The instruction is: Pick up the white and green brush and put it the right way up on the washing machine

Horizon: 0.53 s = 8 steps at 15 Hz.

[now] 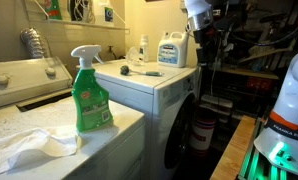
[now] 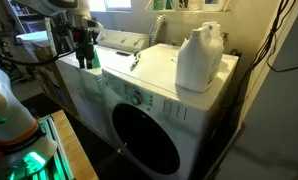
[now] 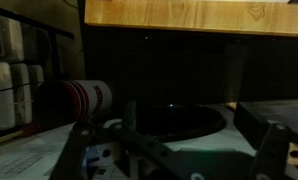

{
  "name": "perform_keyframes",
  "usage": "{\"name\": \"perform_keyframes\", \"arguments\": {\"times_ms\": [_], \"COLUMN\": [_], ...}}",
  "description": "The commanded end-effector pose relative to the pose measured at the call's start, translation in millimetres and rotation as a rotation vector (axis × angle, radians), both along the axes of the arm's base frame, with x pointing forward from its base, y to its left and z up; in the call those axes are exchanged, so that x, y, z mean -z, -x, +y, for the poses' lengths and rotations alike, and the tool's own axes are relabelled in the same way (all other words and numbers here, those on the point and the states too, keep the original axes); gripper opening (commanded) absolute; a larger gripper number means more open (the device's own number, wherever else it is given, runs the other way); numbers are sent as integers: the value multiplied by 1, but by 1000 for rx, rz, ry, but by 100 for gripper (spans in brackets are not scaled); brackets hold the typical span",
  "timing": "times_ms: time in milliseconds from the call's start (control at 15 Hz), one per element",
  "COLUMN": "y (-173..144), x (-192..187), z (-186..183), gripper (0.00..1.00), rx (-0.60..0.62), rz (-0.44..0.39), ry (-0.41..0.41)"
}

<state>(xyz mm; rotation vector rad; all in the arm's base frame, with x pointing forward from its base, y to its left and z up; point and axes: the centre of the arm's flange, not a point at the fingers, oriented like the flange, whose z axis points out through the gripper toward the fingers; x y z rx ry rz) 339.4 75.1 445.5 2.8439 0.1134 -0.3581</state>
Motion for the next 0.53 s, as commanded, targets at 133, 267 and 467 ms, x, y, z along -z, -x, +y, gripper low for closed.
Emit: {"name": "perform_keyframes", "arguments": {"times_ms": [133,267,467], "y": [-41,-69,-109], "x": [-22,-39,-58], "z": [17,26,19], "gripper": [100,100,100], "rx": [-93,-129,-194], "rz": [-29,-44,-76], "ry": [-47,-57,-86]}}
